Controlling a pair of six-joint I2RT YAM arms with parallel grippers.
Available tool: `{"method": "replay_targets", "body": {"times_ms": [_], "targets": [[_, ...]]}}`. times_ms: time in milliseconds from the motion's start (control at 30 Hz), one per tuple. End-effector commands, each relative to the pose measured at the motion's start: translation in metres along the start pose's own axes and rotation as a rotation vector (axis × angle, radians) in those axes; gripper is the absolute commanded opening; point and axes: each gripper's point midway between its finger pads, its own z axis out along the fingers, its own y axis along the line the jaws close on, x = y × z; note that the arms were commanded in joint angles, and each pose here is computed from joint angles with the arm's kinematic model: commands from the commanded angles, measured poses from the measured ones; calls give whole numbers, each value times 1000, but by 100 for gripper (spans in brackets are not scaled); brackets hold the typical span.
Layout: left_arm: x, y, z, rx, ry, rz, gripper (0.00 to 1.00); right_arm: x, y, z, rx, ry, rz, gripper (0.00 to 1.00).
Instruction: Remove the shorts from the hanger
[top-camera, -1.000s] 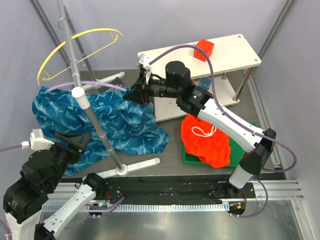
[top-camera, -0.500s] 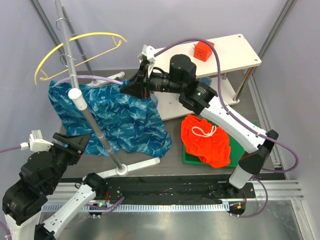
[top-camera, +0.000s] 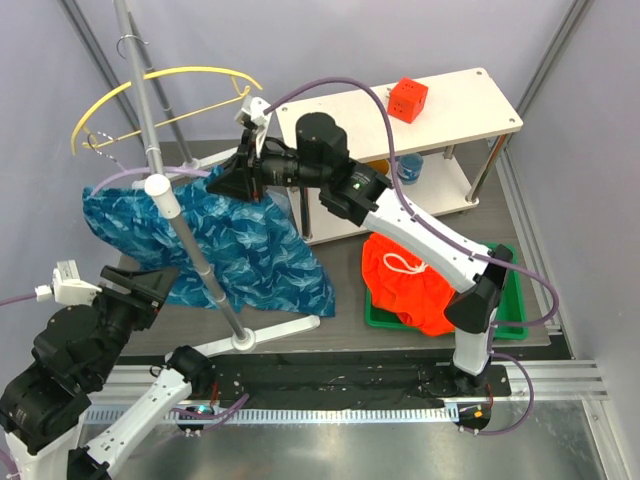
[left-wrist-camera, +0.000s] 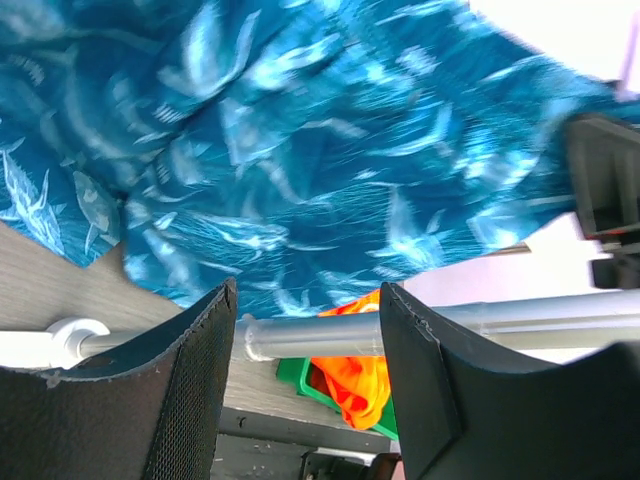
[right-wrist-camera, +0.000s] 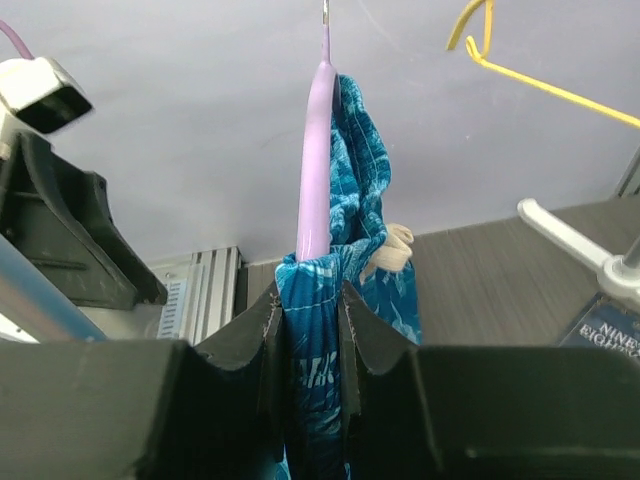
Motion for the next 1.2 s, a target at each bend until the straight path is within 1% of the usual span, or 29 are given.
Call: {"method": "replay_targets", "body": {"times_ms": [0, 33, 133, 167, 200, 233, 267, 300, 333, 367, 433, 500, 567, 667, 700, 833, 1000, 1167], "targets": [[-14, -24, -7, 86, -37, 14, 59, -50, 15, -23, 25, -150, -56, 1], [-18, -28, -9, 100, -46, 17, 59, -50, 16, -26, 23, -162, -62, 1], [-25, -34, -8, 100, -66, 51, 59, -30, 25, -39, 9, -128, -37, 1], [-26, -36, -8, 100, -66, 57, 59, -9, 24, -41, 10, -91, -13, 1], [-26, -39, -6, 99, -65, 79, 58, -13, 31, -50, 6, -99, -15, 1], [-27, -47, -4, 109, -59, 90, 58, 4, 29, -53, 16, -72, 11, 1], [-27, -52, -2, 110, -59, 100, 58, 9, 31, -57, 18, -66, 18, 1], [-30, -56, -3, 118, -65, 120, 58, 3, 37, -67, 20, -82, 13, 1], [-33, -59, -2, 121, -73, 127, 58, 7, 37, -71, 31, -76, 23, 1], [-36, -62, 3, 112, -90, 136, 58, 21, 37, -75, 36, -51, 44, 1], [-42, -66, 6, 105, -121, 145, 57, 18, 45, -86, 29, -62, 49, 1], [-46, -70, 16, 93, -151, 152, 55, 29, 50, -92, 23, -45, 76, 1], [-47, -68, 27, 44, -165, 161, 50, 30, 55, -102, 24, -50, 96, 1], [-44, -61, 36, -38, -154, 120, 46, 30, 63, -111, 14, -58, 109, 1], [-38, -64, 43, -43, -129, 130, 44, 31, 65, -113, 8, -57, 115, 1], [-30, -77, 58, -3, -114, 125, 40, 36, 70, -120, -7, -46, 135, 1], [-29, -77, 62, 11, -128, 138, 39, 38, 79, -124, -40, -37, 161, 1], [-18, -69, 69, -4, -100, 139, 39, 37, 85, -128, -64, -40, 177, 1]]}}
